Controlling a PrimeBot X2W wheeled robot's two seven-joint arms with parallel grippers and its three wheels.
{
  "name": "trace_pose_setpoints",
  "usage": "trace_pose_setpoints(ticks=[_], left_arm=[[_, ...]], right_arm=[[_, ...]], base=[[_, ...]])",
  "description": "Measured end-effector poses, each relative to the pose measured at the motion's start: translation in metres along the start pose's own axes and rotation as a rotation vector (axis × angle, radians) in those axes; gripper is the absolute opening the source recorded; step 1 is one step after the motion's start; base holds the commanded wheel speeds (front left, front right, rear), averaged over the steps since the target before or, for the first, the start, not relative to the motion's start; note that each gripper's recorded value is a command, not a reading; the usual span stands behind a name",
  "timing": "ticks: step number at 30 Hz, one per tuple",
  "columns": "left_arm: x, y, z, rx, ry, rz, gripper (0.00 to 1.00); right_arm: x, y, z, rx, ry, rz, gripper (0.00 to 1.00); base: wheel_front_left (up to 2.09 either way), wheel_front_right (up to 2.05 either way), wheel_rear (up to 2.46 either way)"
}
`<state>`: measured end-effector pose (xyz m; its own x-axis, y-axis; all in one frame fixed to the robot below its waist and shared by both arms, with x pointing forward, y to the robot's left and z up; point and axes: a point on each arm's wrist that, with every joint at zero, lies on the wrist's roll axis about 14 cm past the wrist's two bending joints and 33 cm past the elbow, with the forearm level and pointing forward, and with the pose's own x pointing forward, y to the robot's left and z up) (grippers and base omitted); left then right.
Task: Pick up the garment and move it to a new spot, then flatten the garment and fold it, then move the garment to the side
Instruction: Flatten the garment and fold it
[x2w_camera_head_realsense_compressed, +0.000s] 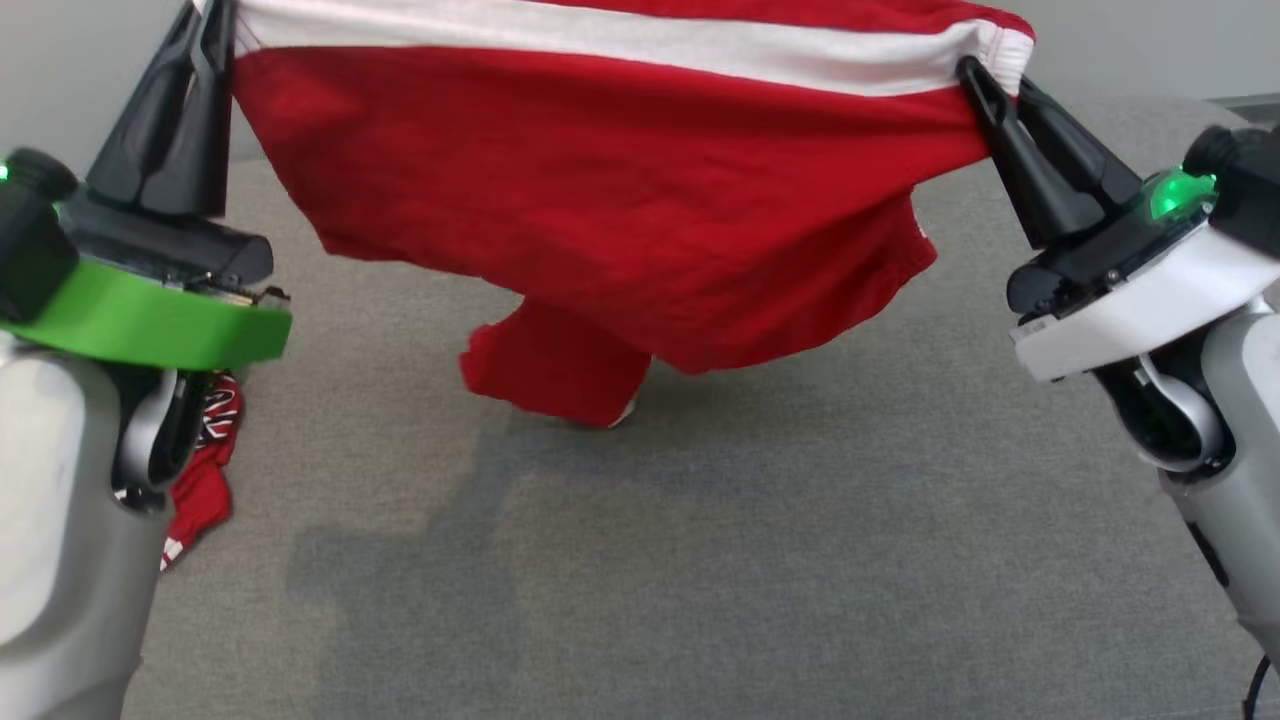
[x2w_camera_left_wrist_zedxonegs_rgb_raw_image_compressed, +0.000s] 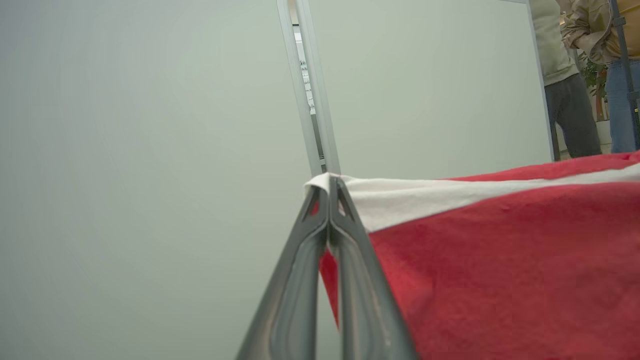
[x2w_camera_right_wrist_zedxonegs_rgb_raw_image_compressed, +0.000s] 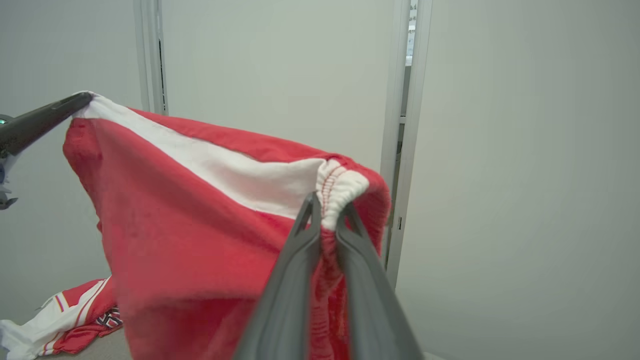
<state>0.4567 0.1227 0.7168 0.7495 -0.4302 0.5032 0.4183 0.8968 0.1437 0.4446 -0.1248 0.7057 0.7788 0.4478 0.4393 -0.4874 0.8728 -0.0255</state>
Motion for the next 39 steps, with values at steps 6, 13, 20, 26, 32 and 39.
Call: trace_pose_setpoints(ticks=[6,13,20,26,32,39], left_arm=[[0.021,0.01,-0.039,-0.032,0.097,-0.001,0.0],[0.082,0.043,-0.077,0.021,0.057,0.038,0.0],[0.12,0.071,-0.07,0.033,-0.061,0.108,0.0],[0.082,0.082,-0.094,-0.016,-0.026,0.198,0.0],[-0.021,0.056,-0.173,-0.165,0.248,0.317,0.0],[-0.143,0.003,-0.217,-0.329,0.52,0.444,0.0]], right_arm=[[0.027,-0.017,-0.034,0.022,0.112,-0.014,0.0],[0.097,-0.071,-0.052,-0.148,0.026,-0.073,0.0],[0.139,-0.091,-0.065,-0.207,-0.038,-0.098,0.0],[0.119,-0.076,-0.103,-0.145,0.012,-0.088,0.0],[0.04,-0.05,-0.174,-0.037,0.239,-0.103,0.0],[-0.057,-0.023,-0.211,0.093,0.426,-0.179,0.0]], base=[[0.0,0.0,0.0],[0.0,0.0,0.0],[0.0,0.0,0.0],[0.0,0.0,0.0],[0.0,0.0,0.0],[0.0,0.0,0.0]])
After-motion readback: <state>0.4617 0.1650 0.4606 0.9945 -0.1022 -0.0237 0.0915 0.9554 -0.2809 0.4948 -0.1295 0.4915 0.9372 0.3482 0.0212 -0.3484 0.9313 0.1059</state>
